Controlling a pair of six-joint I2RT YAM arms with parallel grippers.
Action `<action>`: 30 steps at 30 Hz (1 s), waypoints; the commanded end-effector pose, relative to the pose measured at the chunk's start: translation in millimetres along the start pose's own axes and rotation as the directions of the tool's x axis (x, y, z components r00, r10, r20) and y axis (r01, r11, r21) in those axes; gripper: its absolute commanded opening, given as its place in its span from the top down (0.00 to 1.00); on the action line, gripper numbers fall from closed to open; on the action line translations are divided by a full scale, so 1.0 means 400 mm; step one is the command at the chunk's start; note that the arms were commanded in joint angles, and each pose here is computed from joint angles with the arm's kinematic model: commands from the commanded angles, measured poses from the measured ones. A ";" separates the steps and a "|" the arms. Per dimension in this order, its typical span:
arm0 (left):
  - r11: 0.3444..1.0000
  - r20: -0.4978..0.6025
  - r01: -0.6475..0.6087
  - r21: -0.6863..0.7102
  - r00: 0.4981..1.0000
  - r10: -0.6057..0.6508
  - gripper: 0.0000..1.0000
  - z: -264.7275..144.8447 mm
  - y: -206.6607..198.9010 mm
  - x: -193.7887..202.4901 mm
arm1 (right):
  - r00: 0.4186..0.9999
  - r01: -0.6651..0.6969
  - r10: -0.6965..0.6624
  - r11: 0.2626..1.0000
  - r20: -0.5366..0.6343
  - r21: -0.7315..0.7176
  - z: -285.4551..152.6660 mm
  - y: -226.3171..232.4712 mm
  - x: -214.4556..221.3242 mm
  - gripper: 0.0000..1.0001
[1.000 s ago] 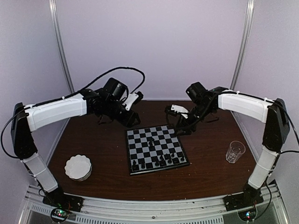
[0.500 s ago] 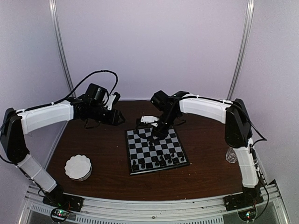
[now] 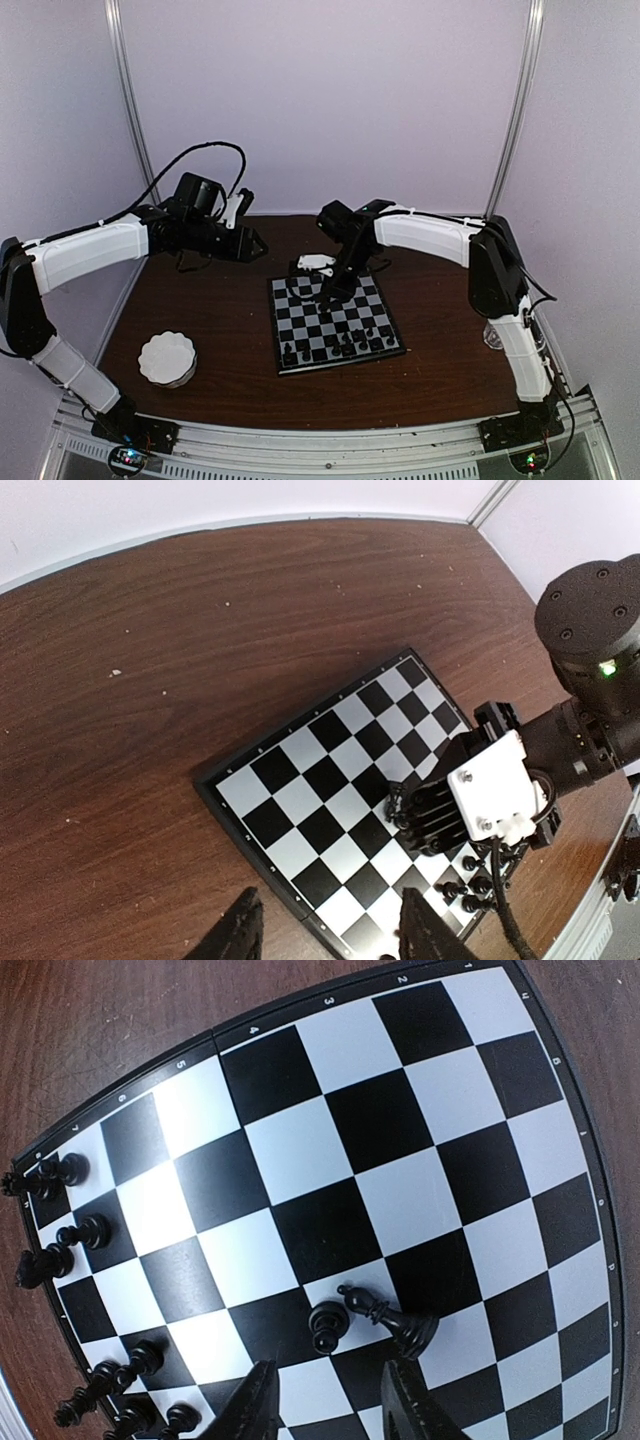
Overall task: Set up the chess pieces on the board
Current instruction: Pick up the pawn from the chessboard.
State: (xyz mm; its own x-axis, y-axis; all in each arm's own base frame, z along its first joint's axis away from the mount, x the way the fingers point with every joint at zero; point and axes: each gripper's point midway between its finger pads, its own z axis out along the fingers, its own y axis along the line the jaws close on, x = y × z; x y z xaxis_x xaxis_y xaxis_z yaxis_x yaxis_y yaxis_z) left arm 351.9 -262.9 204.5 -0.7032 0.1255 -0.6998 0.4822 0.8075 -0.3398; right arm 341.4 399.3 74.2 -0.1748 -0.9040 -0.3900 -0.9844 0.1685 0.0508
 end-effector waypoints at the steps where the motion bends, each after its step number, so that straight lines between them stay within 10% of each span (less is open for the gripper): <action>1: 1.000 0.052 -0.002 0.025 0.999 0.001 0.53 -0.024 -0.012 -0.033 | 1.000 0.005 -0.005 1.000 -0.017 -0.010 0.015 0.009 -0.002 0.63; 30: 0.999 0.054 0.005 0.043 0.998 -0.007 0.52 -0.031 -0.008 -0.039 | 1.000 -0.002 0.002 1.000 -0.026 -0.025 0.049 0.009 -0.011 0.85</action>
State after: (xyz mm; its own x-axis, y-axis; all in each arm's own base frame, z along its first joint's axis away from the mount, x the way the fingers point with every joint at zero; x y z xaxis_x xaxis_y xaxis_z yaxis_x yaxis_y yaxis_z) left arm 352.6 -261.0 205.3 -0.7112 0.1163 -0.6933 0.4825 0.7980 -0.3612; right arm 340.5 407.1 59.7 -0.1764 -0.9127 -0.3685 -0.9843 0.1626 0.0683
